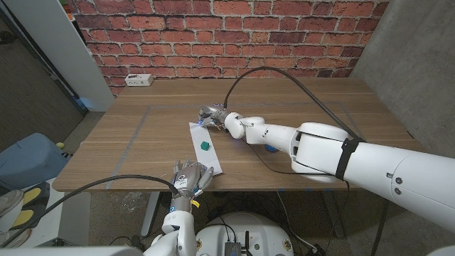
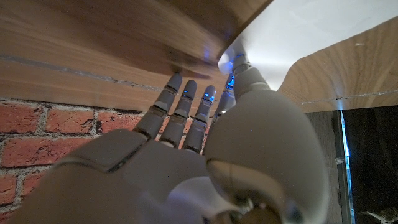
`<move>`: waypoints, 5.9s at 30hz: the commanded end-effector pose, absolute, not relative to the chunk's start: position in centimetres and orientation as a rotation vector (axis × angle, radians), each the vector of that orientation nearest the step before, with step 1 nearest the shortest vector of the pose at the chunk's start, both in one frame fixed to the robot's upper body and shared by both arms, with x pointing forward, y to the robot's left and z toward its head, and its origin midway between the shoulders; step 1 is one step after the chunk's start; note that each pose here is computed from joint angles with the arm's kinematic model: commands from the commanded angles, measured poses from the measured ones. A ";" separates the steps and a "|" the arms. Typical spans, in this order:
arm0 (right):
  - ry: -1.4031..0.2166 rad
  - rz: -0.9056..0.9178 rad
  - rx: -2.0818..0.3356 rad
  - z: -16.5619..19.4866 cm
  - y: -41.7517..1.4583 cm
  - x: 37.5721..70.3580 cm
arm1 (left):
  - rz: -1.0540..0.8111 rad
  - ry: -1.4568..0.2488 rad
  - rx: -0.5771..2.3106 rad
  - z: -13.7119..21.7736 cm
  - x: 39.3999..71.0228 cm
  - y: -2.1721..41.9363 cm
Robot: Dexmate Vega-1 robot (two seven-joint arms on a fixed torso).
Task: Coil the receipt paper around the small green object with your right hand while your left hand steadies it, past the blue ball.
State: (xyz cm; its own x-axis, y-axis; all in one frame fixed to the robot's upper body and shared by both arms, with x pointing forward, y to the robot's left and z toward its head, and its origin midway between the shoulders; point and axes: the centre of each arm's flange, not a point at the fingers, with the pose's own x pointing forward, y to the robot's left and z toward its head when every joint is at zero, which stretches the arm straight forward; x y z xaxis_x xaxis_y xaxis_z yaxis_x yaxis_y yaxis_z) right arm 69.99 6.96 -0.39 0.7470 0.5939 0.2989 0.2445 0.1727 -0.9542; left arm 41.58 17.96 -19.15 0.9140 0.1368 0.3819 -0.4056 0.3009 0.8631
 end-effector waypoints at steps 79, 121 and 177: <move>-1.259 0.032 -1.298 -4.5 0.2 60.5 | 0.269 -0.079 1.281 -16.6 45.1 16.9; -1.263 -0.100 -1.287 -3.7 -1.4 57.9 | 0.407 -0.489 1.265 -16.9 42.5 14.9; -0.790 0.487 -1.275 -5.3 -3.2 55.4 | 0.301 -0.164 1.350 -16.1 44.9 14.2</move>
State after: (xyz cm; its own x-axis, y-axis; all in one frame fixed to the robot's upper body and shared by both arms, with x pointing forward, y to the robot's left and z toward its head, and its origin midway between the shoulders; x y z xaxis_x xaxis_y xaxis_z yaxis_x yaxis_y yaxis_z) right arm 56.25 -3.05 -5.49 0.6480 0.6578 0.3839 0.3235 0.2186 -0.9206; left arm 44.78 14.34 -16.30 0.9484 0.1209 0.2931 -0.3120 0.1906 0.9308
